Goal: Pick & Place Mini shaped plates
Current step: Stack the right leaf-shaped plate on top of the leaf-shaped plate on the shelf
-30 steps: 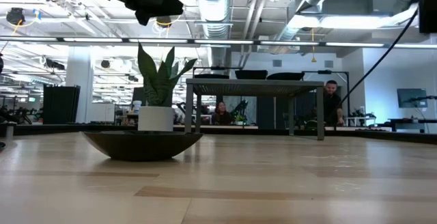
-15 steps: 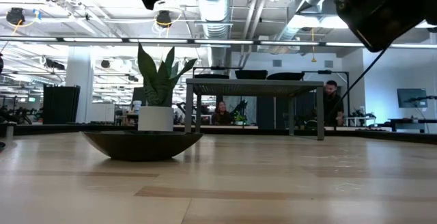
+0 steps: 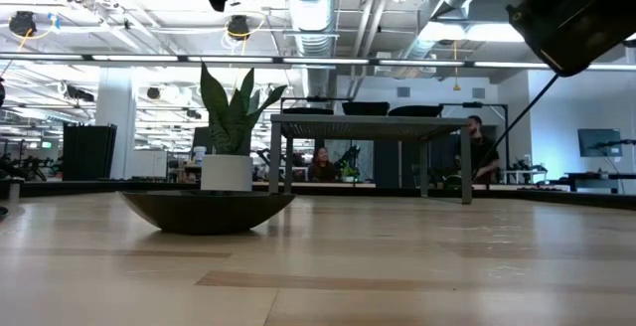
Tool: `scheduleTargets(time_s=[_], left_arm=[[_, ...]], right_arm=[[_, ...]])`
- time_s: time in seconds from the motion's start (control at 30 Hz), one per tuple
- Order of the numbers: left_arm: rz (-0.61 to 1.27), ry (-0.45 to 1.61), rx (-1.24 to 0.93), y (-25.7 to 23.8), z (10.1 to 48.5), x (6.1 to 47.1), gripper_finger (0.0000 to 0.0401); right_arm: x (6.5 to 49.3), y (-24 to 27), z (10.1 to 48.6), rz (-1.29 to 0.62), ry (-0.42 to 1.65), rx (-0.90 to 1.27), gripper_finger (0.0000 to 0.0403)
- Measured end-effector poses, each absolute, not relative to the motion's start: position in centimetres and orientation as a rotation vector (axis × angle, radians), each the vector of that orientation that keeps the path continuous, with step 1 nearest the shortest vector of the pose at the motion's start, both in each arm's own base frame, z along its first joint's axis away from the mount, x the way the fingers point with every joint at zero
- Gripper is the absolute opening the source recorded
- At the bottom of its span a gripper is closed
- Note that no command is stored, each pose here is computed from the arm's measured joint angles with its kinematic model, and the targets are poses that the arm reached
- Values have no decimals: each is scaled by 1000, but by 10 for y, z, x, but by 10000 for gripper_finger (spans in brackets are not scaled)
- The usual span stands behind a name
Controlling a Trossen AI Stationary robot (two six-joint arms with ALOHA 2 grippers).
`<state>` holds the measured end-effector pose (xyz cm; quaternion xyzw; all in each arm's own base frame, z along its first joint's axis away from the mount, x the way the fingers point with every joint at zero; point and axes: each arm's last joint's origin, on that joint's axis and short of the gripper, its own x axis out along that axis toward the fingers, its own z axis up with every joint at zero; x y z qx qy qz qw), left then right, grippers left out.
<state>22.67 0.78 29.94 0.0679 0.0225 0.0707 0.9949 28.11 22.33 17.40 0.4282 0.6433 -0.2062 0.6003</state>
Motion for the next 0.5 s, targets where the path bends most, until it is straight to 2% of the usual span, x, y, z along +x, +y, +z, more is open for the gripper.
scheduleTargets(time_s=[0.5], left_arm=[[141,45,134,8,299,227,99]], right_arm=[[277,222,173,-526,1503,978,118]])
